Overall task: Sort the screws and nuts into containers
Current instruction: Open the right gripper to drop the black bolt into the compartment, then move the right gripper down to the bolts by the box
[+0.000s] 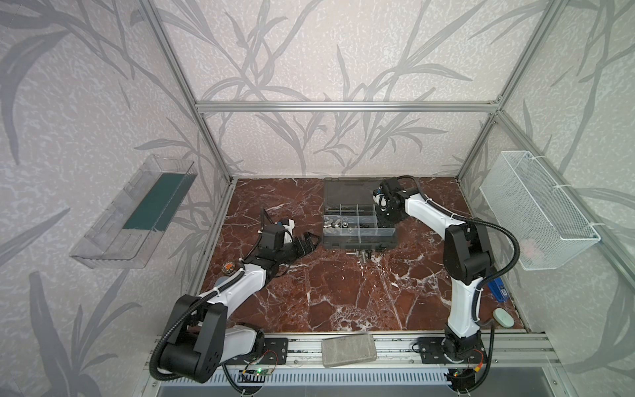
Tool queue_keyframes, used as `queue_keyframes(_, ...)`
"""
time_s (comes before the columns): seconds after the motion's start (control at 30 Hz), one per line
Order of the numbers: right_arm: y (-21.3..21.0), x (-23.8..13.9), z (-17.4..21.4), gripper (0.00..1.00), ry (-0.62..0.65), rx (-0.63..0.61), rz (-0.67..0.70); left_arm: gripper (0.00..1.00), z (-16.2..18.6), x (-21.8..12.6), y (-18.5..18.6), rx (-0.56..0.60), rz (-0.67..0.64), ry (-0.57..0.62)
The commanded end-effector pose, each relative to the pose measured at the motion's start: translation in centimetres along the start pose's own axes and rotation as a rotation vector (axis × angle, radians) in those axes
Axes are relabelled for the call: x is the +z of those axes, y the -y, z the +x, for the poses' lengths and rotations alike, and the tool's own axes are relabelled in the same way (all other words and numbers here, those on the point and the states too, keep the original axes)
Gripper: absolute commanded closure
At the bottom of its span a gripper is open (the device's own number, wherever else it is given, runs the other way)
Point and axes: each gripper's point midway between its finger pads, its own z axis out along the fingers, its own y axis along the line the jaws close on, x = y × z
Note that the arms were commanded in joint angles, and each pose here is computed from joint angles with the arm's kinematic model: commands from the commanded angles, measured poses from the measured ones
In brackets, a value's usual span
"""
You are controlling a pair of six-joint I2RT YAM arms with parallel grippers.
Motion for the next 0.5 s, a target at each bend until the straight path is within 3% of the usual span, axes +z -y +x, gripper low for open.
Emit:
queue_keyframes(0.0, 0.4, -0.2, -0.4, 0.71, -0.003, 0.006, 0.008, 0.02, -0.5, -0.5, 0.4, 0.008, 0.014, 0.022)
queue_keyframes(0.2, 0.5, -0.6, -0.5, 0.55, 0.001, 0.004, 0.014, 0.02, -0.4, -0.6, 0.4, 0.009, 0.014, 0.025)
queue_keyframes(0.47, 0.3, -3.5, -0.1, 0.5, 0.05, 0.005, 0.003, 0.02, -0.5, -0.7, 0.4, 0.011, 0.013, 0.028)
